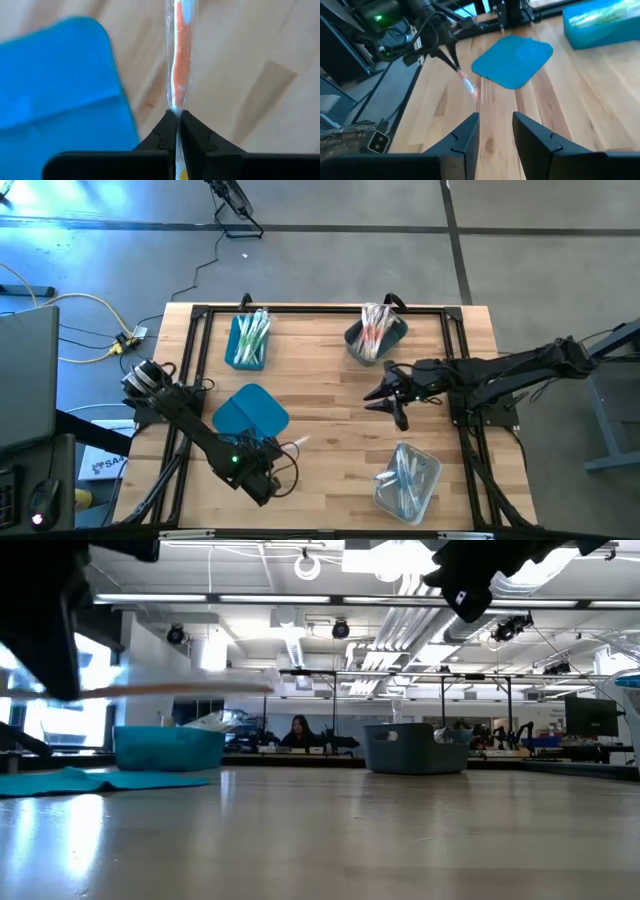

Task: Pick & Place Toothbrushes
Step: Put the orange toothbrush into the dark gray bin

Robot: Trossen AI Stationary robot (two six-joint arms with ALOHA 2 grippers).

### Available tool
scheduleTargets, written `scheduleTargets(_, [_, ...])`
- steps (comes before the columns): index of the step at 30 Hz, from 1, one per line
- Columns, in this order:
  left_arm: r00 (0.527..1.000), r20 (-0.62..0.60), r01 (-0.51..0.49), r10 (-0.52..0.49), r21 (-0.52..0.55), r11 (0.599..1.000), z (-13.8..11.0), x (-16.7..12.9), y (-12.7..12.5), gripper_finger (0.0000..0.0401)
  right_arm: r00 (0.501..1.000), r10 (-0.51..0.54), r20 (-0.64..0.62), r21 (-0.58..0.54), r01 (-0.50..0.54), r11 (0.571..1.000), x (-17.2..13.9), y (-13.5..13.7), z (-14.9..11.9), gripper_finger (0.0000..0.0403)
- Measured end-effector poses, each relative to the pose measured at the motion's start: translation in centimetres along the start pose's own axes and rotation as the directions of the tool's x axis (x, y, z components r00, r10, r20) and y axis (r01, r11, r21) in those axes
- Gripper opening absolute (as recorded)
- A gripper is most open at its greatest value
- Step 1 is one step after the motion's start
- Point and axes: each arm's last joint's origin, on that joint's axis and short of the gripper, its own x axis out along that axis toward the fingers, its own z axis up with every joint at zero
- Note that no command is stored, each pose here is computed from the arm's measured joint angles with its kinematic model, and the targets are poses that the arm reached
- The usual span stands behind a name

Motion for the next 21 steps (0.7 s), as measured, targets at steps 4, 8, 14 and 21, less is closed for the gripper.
scheduleTargets(4, [0.997,0.074,-0.034,0.031,0.050,0.998,1.9,-1.2,1.7,0.0005,0.999,0.008,0.036,-0.025,-0.007,1.000,-1.2,0.2,0.4,0.0110])
scheduleTargets(8, [0.986,0.160,-0.055,0.039,0.094,0.994,4.7,-2.2,3.6,0.0005,0.998,0.015,0.058,-0.029,-0.013,0.999,-1.8,0.3,0.7,0.0110])
scheduleTargets(14, [0.976,0.214,-0.080,0.044,0.164,0.983,8.7,-3.0,6.9,0.0005,0.998,0.015,0.061,-0.077,-0.010,0.997,-1.9,0.3,0.7,0.0110])
scheduleTargets(21, [0.966,0.249,0.013,-0.074,0.240,0.971,13.9,-3.2,11.2,0.0005,0.996,-0.049,0.075,-0.128,0.059,0.990,-1.6,0.1,0.7,0.0110])
